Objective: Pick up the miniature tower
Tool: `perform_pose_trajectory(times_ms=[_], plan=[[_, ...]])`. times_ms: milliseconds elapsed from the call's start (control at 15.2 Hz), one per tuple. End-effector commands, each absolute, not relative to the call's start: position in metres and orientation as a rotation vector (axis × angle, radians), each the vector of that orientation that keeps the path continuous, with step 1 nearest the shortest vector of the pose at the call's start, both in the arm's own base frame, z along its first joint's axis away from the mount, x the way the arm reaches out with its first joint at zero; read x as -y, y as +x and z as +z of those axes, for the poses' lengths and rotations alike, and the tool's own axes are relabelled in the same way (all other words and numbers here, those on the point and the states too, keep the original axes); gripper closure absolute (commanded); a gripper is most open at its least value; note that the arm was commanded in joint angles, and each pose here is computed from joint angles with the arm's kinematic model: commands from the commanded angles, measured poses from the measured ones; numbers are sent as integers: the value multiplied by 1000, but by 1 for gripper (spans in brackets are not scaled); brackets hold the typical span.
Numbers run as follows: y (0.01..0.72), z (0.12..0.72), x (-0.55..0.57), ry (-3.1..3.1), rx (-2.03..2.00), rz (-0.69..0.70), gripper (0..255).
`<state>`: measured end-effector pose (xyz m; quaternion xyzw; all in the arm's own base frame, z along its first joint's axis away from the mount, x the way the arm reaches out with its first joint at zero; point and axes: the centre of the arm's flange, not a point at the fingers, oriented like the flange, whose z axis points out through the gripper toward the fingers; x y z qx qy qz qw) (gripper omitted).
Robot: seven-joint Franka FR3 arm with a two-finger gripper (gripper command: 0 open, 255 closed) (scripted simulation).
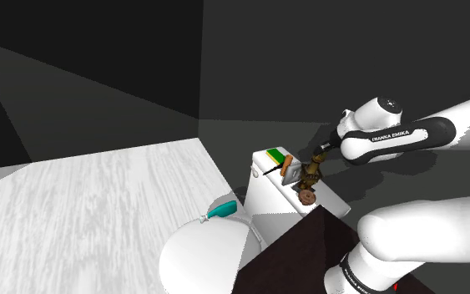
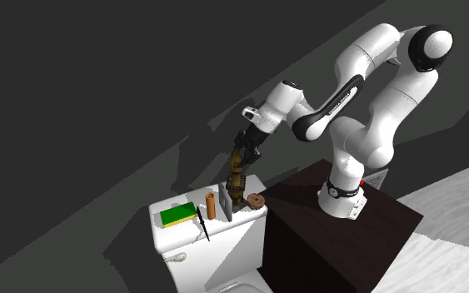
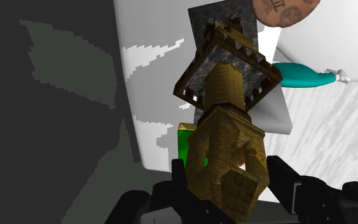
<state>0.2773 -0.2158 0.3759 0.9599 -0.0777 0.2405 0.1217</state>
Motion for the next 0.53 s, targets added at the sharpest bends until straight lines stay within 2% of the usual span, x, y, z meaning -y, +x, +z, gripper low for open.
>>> perform_pose_trajectory(times_ms=[0, 462], plan=[[277, 375, 216, 2803, 226, 700, 255], [278, 380, 215, 2803, 226, 700, 255]])
